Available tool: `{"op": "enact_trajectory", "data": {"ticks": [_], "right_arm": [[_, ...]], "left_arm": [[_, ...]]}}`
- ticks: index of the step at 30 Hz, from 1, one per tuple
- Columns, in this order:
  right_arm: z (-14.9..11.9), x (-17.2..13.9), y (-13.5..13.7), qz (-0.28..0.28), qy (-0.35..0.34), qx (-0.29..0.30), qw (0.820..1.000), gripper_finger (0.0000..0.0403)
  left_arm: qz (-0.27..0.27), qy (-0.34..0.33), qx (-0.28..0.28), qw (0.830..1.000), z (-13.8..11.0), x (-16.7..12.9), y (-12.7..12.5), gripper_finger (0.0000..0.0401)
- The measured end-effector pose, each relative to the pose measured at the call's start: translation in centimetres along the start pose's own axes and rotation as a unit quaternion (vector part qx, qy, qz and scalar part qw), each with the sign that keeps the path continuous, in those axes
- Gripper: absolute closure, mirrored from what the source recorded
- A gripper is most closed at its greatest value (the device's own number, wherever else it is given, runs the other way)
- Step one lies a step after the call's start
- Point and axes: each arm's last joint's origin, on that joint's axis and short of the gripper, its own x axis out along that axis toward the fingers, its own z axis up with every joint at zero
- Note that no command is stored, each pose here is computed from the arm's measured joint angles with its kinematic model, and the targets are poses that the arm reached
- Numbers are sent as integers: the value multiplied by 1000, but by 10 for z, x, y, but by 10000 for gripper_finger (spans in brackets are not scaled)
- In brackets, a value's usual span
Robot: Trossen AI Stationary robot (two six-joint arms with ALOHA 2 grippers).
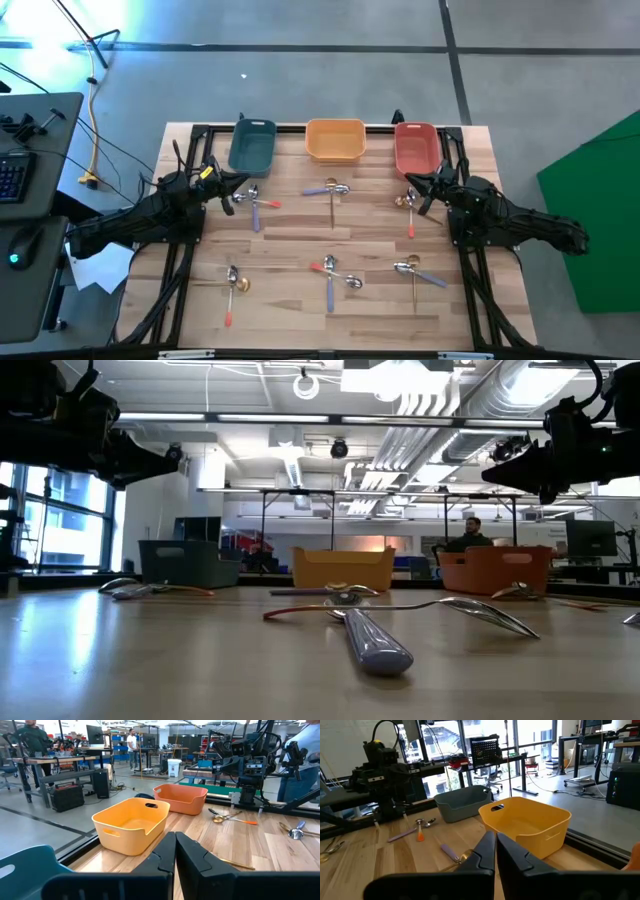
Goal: Sort silverware by color (type)
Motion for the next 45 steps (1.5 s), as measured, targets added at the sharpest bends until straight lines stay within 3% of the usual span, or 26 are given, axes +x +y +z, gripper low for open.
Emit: {"op": "enact_trajectory", "data": {"ticks": [18, 21, 26, 33, 39, 45], "right_arm": [[0, 0, 0, 0, 0, 0, 1000, 402], [0, 0, 0, 0, 0, -1, 1000, 402], [0, 0, 0, 0, 0, -91, 996, 402], [4, 0, 0, -8, -22, -116, 993, 402], [5, 0, 0, -9, -27, -77, 997, 402], [20, -2, 2, 0, -105, -101, 989, 402]], "left_arm": [[0, 0, 0, 1000, 0, 0, 0, 398], [15, -8, 32, 999, 2, 0, 1, 398], [39, -5, 75, 996, 2, 0, 2, 398], [40, -5, 70, 997, 2, 0, 2, 398], [30, -9, 19, 999, 2, 0, 2, 398], [35, -35, 13, 999, 7, 0, 2, 398]]}}
